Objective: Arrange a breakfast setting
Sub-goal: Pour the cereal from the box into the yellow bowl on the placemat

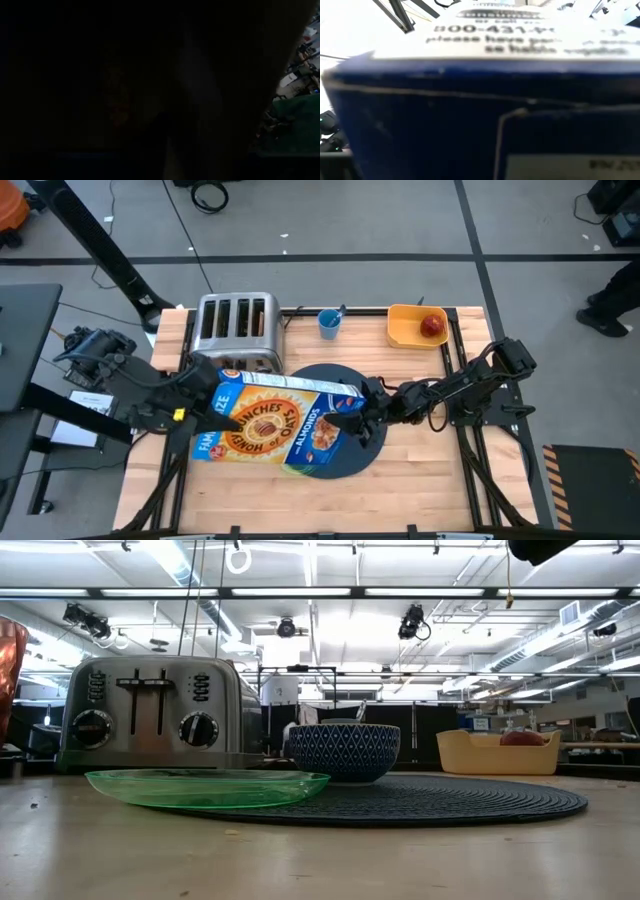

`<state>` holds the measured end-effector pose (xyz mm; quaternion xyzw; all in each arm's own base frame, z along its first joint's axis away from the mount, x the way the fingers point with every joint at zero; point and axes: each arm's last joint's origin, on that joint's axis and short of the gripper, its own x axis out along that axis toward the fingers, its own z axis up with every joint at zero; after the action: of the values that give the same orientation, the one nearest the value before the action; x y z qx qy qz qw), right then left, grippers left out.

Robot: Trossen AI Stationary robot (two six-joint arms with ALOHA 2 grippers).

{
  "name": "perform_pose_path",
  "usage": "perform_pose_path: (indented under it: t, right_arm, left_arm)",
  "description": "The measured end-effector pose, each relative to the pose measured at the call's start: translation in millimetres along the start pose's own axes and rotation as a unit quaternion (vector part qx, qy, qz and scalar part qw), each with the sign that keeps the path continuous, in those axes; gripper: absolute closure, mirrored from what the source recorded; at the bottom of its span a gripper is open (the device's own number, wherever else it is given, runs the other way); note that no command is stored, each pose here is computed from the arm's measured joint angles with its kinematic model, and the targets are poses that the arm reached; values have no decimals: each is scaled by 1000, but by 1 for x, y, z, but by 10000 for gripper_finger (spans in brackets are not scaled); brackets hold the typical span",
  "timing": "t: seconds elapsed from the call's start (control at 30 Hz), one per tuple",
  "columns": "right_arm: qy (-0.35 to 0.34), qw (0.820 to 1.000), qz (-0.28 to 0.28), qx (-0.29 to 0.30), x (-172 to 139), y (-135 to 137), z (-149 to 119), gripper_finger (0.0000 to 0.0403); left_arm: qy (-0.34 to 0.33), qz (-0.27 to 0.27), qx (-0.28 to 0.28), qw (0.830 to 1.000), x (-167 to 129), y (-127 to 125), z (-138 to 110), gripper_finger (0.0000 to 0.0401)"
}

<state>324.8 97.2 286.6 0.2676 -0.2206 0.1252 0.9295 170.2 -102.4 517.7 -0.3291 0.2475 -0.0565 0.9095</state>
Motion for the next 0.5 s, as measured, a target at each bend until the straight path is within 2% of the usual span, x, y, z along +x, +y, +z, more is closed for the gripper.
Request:
perform_pose_path:
  t: [0.23,0.5]
  right_arm:
    - [-23,1000,11,-3,-9,-3,1,228]
    - [-34,999,23,1,-17,-5,1,233]
  left_arm:
    - [-22,-34,-10,999,-17,0,5,268]
    - [-49,-98,-21,994,-50,0,9,260]
